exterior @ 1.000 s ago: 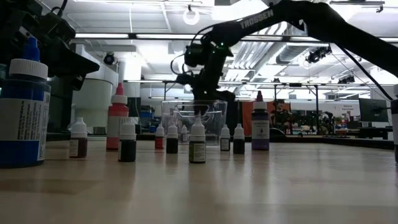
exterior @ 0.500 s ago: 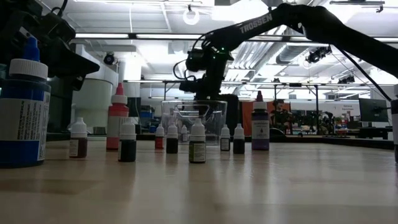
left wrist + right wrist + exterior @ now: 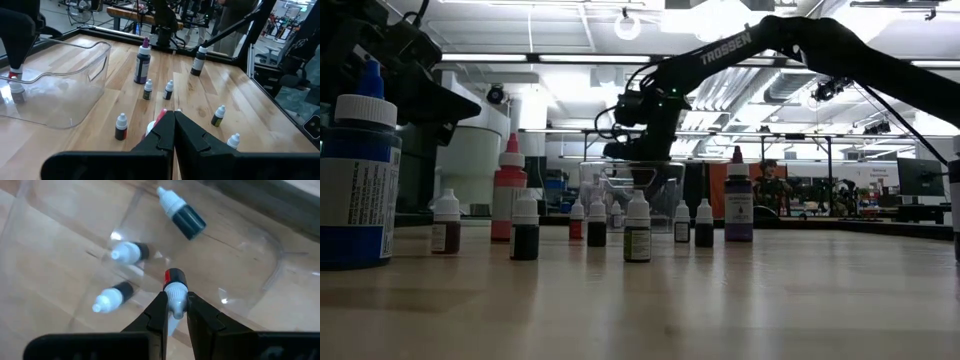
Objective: Pick & Place food coloring
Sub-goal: Put the small red food coloring bottle into the container, then put the small yellow food coloring bottle into the container
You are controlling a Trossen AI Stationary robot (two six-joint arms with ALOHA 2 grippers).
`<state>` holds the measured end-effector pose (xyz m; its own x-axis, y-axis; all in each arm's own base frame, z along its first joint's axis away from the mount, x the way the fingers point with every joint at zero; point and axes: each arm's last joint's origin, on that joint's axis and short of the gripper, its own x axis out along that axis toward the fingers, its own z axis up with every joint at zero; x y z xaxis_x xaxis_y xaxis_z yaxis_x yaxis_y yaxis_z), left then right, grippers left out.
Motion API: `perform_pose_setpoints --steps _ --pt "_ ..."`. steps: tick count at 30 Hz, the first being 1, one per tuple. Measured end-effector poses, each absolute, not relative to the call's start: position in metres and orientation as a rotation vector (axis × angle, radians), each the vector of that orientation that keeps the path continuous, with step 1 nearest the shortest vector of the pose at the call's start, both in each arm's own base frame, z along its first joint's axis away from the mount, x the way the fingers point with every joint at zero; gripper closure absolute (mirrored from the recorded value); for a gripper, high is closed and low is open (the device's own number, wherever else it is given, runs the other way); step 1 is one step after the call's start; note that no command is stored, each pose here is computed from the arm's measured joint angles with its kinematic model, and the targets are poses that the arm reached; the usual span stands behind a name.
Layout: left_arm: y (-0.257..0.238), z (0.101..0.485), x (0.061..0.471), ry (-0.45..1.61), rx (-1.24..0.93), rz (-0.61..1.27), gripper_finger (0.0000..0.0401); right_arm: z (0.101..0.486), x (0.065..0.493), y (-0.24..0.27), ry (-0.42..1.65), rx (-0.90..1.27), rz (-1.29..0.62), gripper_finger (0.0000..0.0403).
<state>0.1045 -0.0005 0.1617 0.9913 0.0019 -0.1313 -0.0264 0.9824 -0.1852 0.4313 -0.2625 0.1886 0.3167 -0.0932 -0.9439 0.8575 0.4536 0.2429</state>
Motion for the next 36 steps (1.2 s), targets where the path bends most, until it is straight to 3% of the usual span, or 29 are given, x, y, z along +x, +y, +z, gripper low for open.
perform_pose_setpoints --steps 13,30,36 --pt "0.0 0.162 0.104 0.131 -0.187 0.019 0.04 0.187 0.432 -0.263 1.066 0.872 -0.745 0.0345" --pt "0.0 0.162 0.104 0.131 -0.188 0.017 0.04 0.188 0.434 -0.264 1.063 0.842 -0.718 0.028" --pt "0.0 0.162 0.104 0.13 -0.188 0.017 0.04 0.217 0.436 -0.264 0.984 0.792 -0.685 0.0247"
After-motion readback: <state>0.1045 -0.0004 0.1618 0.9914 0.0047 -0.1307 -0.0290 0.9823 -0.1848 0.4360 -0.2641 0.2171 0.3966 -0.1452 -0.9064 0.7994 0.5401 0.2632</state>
